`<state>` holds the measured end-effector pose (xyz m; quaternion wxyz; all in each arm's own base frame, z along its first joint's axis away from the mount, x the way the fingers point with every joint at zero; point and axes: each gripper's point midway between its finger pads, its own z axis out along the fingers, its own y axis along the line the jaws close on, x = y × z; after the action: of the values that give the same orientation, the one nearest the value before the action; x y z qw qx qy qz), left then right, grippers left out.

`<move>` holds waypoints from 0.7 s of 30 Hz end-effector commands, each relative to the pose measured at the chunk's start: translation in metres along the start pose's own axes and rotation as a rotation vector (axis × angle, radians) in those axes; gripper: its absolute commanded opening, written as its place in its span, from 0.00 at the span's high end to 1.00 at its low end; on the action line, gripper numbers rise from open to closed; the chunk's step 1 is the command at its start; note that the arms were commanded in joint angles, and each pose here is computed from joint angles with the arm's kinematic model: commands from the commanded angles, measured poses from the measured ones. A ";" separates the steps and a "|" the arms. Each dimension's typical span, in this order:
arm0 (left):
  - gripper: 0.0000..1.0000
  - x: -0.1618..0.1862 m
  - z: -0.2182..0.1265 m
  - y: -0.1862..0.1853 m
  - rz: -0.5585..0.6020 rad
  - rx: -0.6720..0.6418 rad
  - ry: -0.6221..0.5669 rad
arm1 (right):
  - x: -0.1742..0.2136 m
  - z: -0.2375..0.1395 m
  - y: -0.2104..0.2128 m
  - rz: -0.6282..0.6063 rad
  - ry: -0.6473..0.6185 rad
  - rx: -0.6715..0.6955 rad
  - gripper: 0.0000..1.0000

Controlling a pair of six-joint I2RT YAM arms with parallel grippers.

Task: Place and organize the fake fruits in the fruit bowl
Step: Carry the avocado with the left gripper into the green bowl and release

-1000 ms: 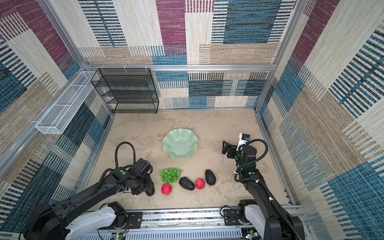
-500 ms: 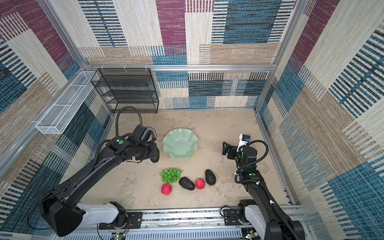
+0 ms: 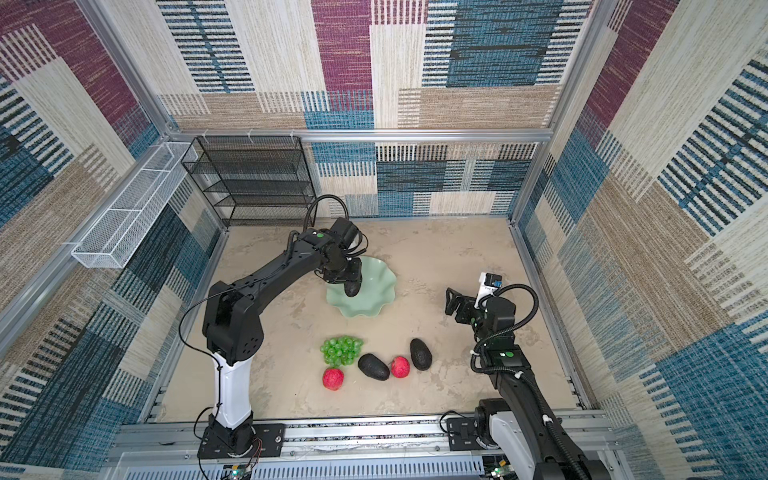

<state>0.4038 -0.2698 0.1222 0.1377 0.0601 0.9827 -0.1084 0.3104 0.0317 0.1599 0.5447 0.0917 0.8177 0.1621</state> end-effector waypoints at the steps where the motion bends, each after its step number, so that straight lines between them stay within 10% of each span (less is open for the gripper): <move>1: 0.55 -0.007 0.014 0.003 0.037 -0.034 0.012 | 0.001 -0.002 0.002 0.001 0.003 -0.007 0.00; 21: 0.31 -0.006 0.065 0.007 0.020 -0.054 0.097 | 0.005 -0.001 0.008 0.016 0.102 -0.015 0.01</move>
<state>0.4304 -0.2785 0.0598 0.0996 0.0620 0.9904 -0.0735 0.3088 0.0358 0.1602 0.5186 0.0896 0.8334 0.1688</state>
